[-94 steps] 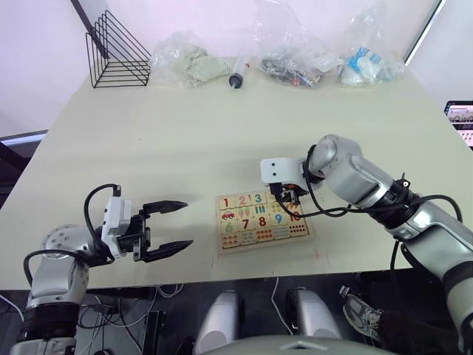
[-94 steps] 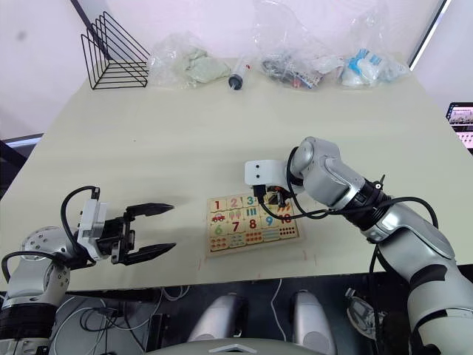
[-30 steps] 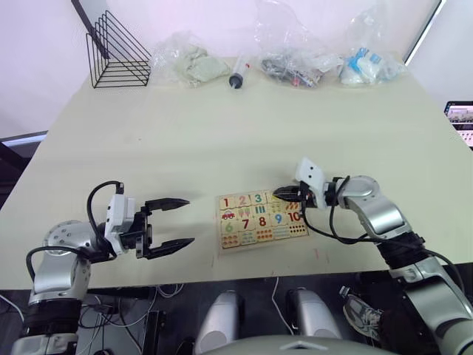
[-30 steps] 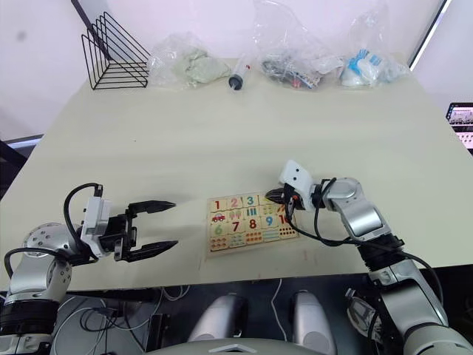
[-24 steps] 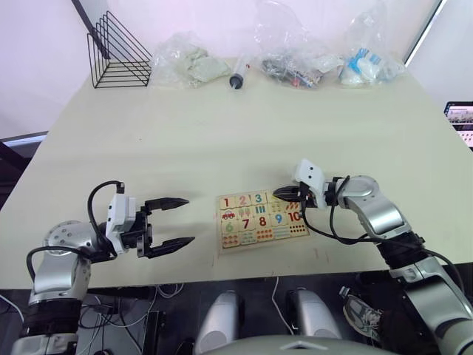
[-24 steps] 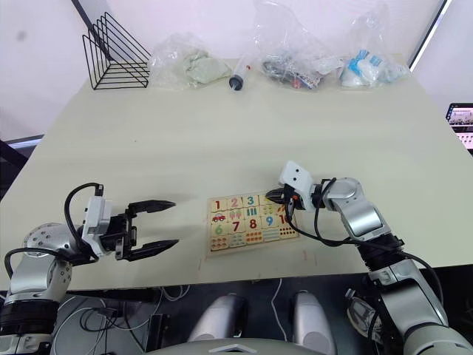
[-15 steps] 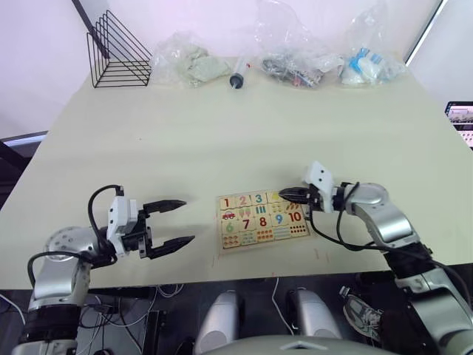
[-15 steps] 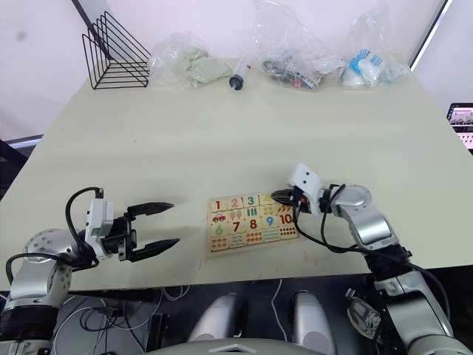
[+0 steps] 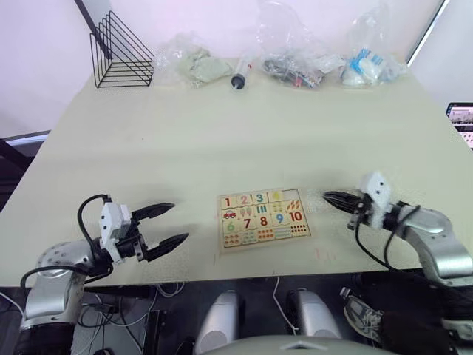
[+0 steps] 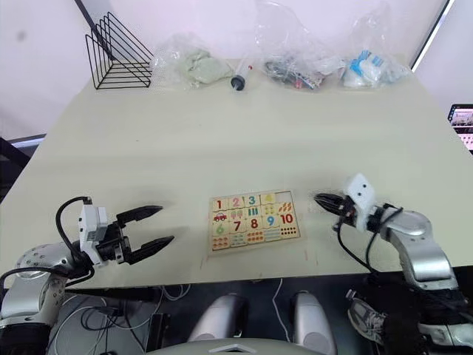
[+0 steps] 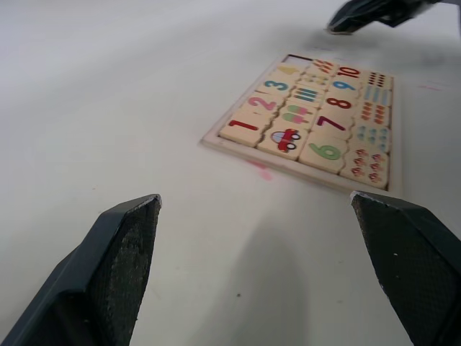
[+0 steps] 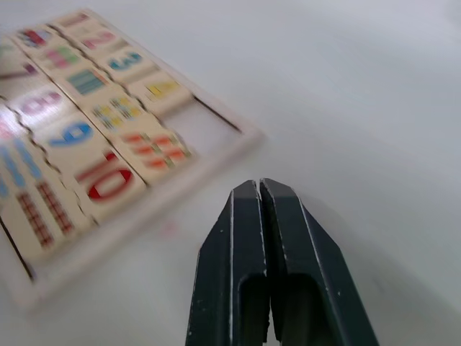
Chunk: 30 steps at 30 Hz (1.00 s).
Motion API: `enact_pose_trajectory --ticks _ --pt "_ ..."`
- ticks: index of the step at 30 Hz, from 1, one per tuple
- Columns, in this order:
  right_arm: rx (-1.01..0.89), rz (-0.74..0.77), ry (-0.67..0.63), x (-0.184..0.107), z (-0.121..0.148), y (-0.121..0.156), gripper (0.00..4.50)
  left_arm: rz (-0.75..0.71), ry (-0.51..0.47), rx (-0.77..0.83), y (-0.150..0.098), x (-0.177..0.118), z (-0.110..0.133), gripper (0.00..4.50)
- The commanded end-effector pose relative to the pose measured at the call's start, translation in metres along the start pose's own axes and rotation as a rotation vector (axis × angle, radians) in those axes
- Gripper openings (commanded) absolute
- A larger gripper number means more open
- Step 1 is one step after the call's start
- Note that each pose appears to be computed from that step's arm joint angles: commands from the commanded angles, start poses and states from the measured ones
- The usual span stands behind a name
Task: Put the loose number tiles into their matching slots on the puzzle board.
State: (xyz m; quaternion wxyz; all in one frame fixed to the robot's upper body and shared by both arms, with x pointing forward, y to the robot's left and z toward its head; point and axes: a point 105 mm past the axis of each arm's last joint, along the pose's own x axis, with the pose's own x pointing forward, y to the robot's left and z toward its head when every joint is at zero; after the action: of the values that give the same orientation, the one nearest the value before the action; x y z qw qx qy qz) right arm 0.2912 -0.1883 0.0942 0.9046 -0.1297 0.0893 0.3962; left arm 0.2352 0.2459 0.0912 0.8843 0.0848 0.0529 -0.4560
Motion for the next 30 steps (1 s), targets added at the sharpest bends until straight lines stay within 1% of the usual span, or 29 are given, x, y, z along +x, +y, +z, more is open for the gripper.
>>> enact_pose_trajectory --ticks 1,2,3,6,7,10,15,22,30 --pt "-0.026 -0.109 -0.077 -0.033 0.014 -0.015 1.77 0.053 -0.023 0.026 0.005 -0.01 0.008 4.5" --pt "-0.017 -0.128 -0.083 -0.04 0.012 -0.016 2.33 0.062 -0.021 0.024 0.005 -0.011 0.008 4.5" --pt "-0.018 -0.145 -0.082 -0.047 0.01 -0.017 2.71 0.065 -0.018 0.021 0.005 -0.013 0.007 4.5" --pt "-0.023 -0.182 -0.062 -0.063 0.002 -0.018 4.29 0.069 -0.012 0.014 0.004 -0.016 0.006 4.5" --pt "-0.01 -0.202 -0.062 -0.071 -0.002 -0.018 4.41 0.072 -0.008 0.012 0.004 -0.018 0.006 4.5" --pt "0.036 -0.248 -0.059 -0.093 -0.016 -0.018 4.41 0.092 -0.003 0.005 0.004 -0.024 0.005 4.5" --pt "0.056 -0.27 -0.065 -0.104 -0.025 -0.017 4.41 0.101 0.004 0.0 0.004 -0.028 0.003 4.5" --pt "0.046 -0.295 -0.051 -0.106 -0.034 -0.022 4.41 0.097 0.003 -0.007 0.002 -0.027 0.0 4.5" --pt "0.02 -0.272 -0.091 -0.103 -0.037 -0.022 4.41 0.1 0.002 -0.011 0.002 -0.027 -0.001 4.5"
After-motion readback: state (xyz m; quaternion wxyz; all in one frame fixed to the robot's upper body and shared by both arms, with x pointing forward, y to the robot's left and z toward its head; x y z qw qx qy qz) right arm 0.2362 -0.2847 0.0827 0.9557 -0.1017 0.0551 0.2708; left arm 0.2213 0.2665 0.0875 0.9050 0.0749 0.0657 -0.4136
